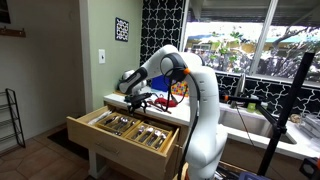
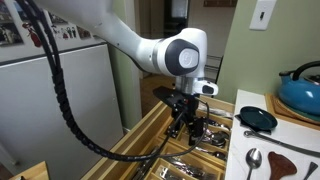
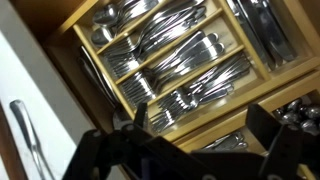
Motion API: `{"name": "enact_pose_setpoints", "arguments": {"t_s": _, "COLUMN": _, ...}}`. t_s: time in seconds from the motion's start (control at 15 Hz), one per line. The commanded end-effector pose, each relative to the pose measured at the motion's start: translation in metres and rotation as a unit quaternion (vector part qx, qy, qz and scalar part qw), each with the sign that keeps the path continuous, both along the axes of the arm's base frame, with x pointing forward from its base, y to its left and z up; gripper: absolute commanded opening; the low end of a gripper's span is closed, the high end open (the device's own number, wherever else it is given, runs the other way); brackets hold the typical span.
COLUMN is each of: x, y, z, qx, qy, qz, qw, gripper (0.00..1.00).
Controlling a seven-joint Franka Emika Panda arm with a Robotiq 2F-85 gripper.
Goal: Remove a spoon from the middle compartment of the opened drawer and put it on the counter top, Remove a fork from the middle compartment of the drawer and put it on the counter top
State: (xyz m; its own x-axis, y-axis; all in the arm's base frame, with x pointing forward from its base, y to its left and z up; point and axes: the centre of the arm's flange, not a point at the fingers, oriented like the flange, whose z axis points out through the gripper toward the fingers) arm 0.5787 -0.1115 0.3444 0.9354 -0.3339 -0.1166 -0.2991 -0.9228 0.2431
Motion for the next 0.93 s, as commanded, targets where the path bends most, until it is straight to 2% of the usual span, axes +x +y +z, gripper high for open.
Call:
{"name": "enact_pose_setpoints", "arguments": {"t_s": 0.0, "x": -0.022, "y": 0.007, "z": -0.040, "qx": 0.034, "qy": -0.005, "qz": -0.063, "qw": 0.9974, "gripper": 1.00}}
{"name": "enact_pose_setpoints", "arguments": {"t_s": 0.07, "x": -0.022, "y": 0.006, "z": -0.050, "qx": 0.037, "qy": -0.011, "qz": -0.073, "qw": 0.9966, "gripper": 1.00}}
{"name": "enact_pose_setpoints", "arguments": {"t_s": 0.13, "x": -0.021, "y": 0.006, "z": -0.059, "qx": 0.022, "qy": -0.024, "qz": -0.065, "qw": 0.9974, "gripper": 1.00}}
{"name": "enact_pose_setpoints", "arguments": {"t_s": 0.2, "x": -0.013, "y": 0.006, "z": -0.039, "qx": 0.024, "qy": -0.007, "qz": -0.051, "qw": 0.9984, "gripper": 1.00}}
{"name": "enact_pose_setpoints", "arguments": {"t_s": 0.47, "x": -0.015, "y": 0.005, "z": -0.055, "qx": 0.023, "qy": -0.016, "qz": -0.057, "qw": 0.9980, "gripper": 1.00}}
{"name": "enact_pose_setpoints", "arguments": {"t_s": 0.67, "x": 0.000, "y": -0.013, "z": -0.068, "qx": 0.057, "qy": -0.018, "qz": -0.082, "qw": 0.9949, "gripper": 1.00}}
{"name": "enact_pose_setpoints", "arguments": {"t_s": 0.87, "x": 0.005, "y": -0.025, "z": -0.081, "qx": 0.071, "qy": -0.019, "qz": -0.091, "qw": 0.9932, "gripper": 1.00}}
